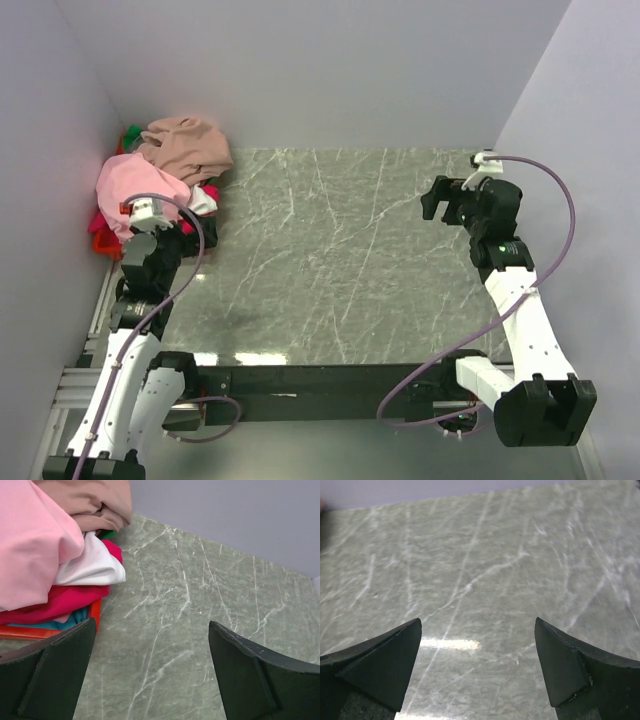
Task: Fold and stack the t-shirts
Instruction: Grab the tshirt from the pile
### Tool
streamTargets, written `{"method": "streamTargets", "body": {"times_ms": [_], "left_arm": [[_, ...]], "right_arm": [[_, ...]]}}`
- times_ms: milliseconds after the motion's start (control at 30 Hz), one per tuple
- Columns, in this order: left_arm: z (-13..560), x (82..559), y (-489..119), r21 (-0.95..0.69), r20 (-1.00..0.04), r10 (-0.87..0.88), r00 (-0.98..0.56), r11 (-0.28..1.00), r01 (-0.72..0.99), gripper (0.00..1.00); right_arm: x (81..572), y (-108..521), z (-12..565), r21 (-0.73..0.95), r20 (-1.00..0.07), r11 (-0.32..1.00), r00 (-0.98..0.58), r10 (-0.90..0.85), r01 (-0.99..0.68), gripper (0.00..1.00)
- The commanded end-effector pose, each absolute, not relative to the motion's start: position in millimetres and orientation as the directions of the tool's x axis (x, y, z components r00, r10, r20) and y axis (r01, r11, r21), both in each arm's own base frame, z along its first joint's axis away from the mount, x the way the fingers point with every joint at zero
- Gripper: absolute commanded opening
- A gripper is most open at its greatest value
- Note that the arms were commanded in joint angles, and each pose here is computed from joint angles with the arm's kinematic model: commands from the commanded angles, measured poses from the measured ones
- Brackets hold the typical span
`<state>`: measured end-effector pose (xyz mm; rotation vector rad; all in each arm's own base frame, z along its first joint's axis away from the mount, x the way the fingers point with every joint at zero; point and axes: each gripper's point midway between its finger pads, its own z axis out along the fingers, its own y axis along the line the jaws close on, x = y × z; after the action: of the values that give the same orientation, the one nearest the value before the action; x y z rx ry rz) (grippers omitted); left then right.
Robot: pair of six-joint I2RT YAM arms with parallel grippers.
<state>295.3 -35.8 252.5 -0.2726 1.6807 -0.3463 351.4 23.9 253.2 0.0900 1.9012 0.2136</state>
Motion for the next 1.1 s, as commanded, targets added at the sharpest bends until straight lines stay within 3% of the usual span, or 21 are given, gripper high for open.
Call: {"method": "streamTargets", "body": {"times_ms": [0,33,100,300,467,700,733,900,933,1067], "left_arm": [[274.5,301.1,-30.1,-0.484,-0.869,-0.485,-0.095,0.874,-0.039,0.99],[276.3,302.6,-27.7,-0.504,-0.856,-0.507,-0.099,0.862,-0.057,0.99],[262.0,305.2,-26.6,-0.550,-0.812,-0.560,-0.162,0.828,-0.106,0.97],[235.9,312.6,14.5,-0.680,-0.665,-0.716,-0.211,0.698,-0.224,0.95],[219.4,338.3,56.2,-0.695,-0.549,-0.812,-0.197,0.575,-0.432,0.84],[229.0,369.4,106.8,-0.591,-0.577,-0.808,-0.119,0.514,-0.621,0.81],[212.6,371.6,105.5,-0.558,-0.544,-0.823,-0.165,0.501,-0.661,0.79],[212.1,392.0,112.2,-0.473,-0.590,-0.786,-0.183,0.521,-0.711,0.75],[204.5,396.3,112.9,-0.453,-0.587,-0.784,-0.202,0.526,-0.720,0.72],[198.9,407.9,105.8,-0.442,-0.574,-0.776,-0.261,0.563,-0.699,0.38]], "right_arm": [[346.1,63.2,289.1,0.093,-0.964,0.942,-0.267,0.004,-0.324,1.00],[334.8,87.8,286.4,0.081,-0.964,0.873,-0.261,-0.054,-0.481,1.00],[321.3,101.1,271.2,0.033,-0.955,0.801,-0.255,-0.151,-0.597,1.00],[297.7,116.2,254.4,0.053,-0.942,0.708,-0.272,-0.199,-0.704,1.00],[287.7,117.5,257.1,0.015,-0.945,0.684,-0.234,-0.228,-0.729,1.00],[281.2,123.1,254.4,0.036,-0.946,0.656,-0.237,-0.221,-0.754,1.00],[281.1,123.5,254.8,0.036,-0.946,0.654,-0.237,-0.222,-0.755,1.00],[282.6,124.4,245.5,0.047,-0.935,0.644,-0.261,-0.240,-0.763,1.00],[282.8,124.9,245.6,0.047,-0.934,0.644,-0.262,-0.243,-0.764,1.00],[283.2,125.4,243.0,0.051,-0.929,0.641,-0.272,-0.251,-0.766,0.99]]}}
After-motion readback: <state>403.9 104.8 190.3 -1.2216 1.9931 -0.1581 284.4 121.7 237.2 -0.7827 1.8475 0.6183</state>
